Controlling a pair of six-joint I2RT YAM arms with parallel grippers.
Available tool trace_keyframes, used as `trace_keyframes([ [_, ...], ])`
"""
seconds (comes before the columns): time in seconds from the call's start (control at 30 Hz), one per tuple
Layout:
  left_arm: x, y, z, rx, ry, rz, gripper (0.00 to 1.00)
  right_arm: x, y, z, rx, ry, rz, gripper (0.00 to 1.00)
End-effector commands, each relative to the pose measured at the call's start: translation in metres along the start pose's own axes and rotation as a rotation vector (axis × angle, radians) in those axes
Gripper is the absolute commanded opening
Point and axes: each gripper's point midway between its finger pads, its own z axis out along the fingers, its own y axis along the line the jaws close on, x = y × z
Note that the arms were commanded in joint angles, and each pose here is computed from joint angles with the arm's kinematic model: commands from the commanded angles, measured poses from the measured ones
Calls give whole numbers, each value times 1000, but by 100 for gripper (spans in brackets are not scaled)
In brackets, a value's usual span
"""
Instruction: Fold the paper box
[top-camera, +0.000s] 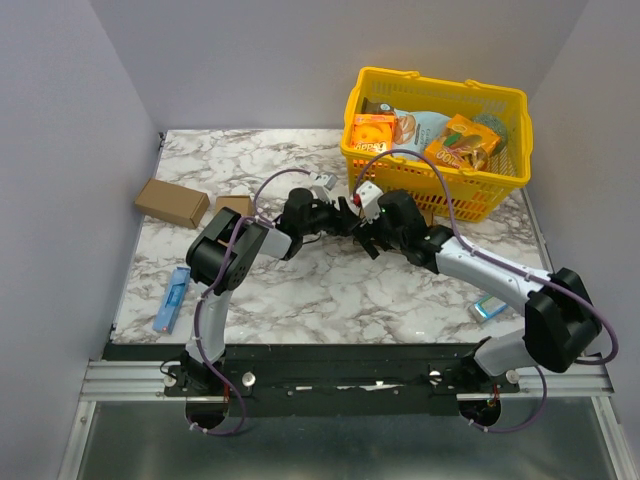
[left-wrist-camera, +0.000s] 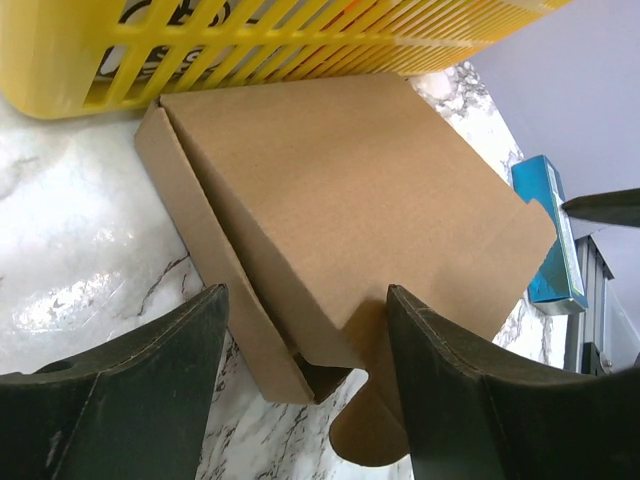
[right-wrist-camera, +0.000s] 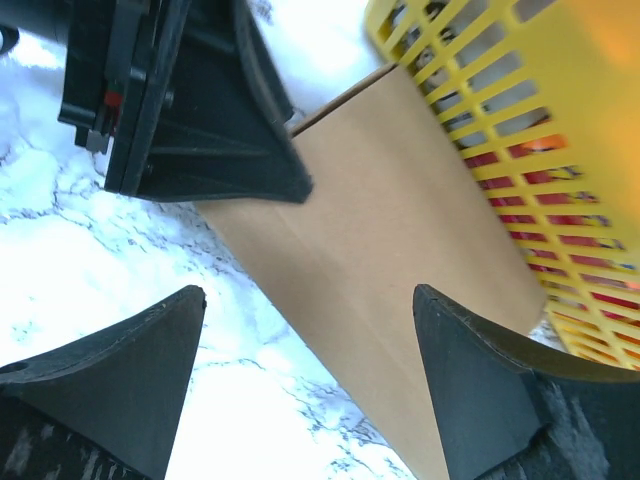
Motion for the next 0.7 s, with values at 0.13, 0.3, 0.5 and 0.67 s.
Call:
trace_keyframes([
  [0.13,-6,1,-6,-58,-8,1,70,36,7,21,-11,98,-112,91],
  [0.3,-8,3,-7,-81,-1,9,70,49,17,39,-18,155,-194,89],
  [0.5,-13,7,-8,-109,-9,7,70,65,8,57,117,223,-249,85],
  [0.67,-26,23,-24,-179,-48,-25,71,66,-1,63,234,202,-248,68],
])
